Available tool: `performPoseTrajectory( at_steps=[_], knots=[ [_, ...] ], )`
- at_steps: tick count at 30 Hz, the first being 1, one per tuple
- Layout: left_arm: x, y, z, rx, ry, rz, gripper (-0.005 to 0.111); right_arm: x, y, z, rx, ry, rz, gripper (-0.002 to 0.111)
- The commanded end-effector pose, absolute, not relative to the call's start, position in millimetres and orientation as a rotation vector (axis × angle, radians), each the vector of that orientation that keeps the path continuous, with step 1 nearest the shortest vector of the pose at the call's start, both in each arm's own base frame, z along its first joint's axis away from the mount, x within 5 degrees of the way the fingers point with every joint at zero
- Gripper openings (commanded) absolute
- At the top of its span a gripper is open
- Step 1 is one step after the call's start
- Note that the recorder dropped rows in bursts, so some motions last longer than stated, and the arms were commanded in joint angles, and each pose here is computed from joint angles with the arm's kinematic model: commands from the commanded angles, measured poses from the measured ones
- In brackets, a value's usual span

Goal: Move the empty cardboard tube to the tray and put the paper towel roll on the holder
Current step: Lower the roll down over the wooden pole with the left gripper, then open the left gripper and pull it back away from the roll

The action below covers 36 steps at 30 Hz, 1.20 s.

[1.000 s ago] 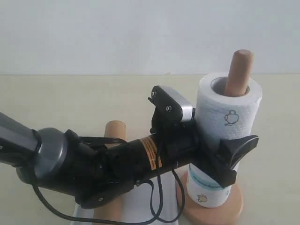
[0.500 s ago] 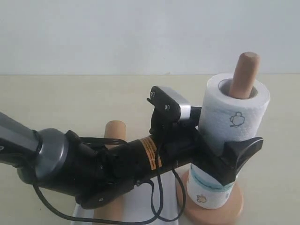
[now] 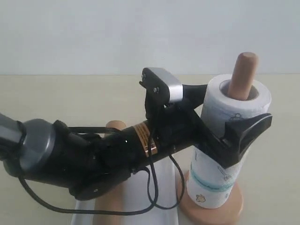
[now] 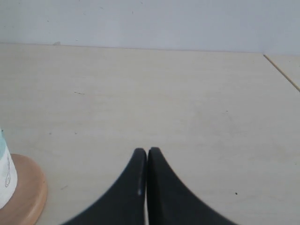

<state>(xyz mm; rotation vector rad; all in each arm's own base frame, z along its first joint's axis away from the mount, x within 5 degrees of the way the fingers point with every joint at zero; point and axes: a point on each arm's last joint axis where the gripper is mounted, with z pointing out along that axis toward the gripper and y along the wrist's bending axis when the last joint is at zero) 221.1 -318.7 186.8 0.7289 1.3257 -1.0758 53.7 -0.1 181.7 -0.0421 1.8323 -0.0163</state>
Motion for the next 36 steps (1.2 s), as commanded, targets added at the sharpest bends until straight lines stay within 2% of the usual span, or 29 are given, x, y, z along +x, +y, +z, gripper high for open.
performPoseTrajectory(
  at_steps=[1,8,12,18,23,25,27,29,31,32,36],
  knots=[
    [216,-301,199,0.777,1.337,-1.05,0.11,54,0,183,-0.042,1.822,-0.021,0.0],
    [177,-278,220,0.992,1.221,-1.091,0.11,54,0,183,-0.042,1.822,-0.021,0.0],
    [168,-263,231,0.947,1.215,-1.071,0.11,54,0,183,-0.042,1.822,-0.021,0.0],
    [175,-234,236,0.923,1.355,-0.878,0.11,54,0,183,-0.042,1.82,-0.021,0.0],
    [169,-211,248,0.866,1.378,-0.862,0.108,54,0,183,-0.042,1.82,-0.021,0.0],
    [167,-205,253,0.802,1.43,-0.906,0.1,54,0,183,-0.042,1.82,-0.021,0.0],
    [164,-198,257,0.767,1.458,-0.922,0.079,54,0,183,-0.042,1.82,-0.021,0.0],
    [161,-192,262,0.762,1.447,-0.91,0.048,54,0,183,-0.042,1.82,-0.021,0.0],
    [159,-186,268,0.751,1.44,-0.893,0.012,54,0,183,-0.042,1.82,-0.021,0.0],
    [159,-184,269,0.758,1.441,-0.871,0.005,54,0,183,-0.042,1.82,-0.021,0.0],
    [154,-175,277,0.759,1.457,-0.817,0.006,54,0,183,-0.042,1.82,-0.021,0.0]
  ],
)
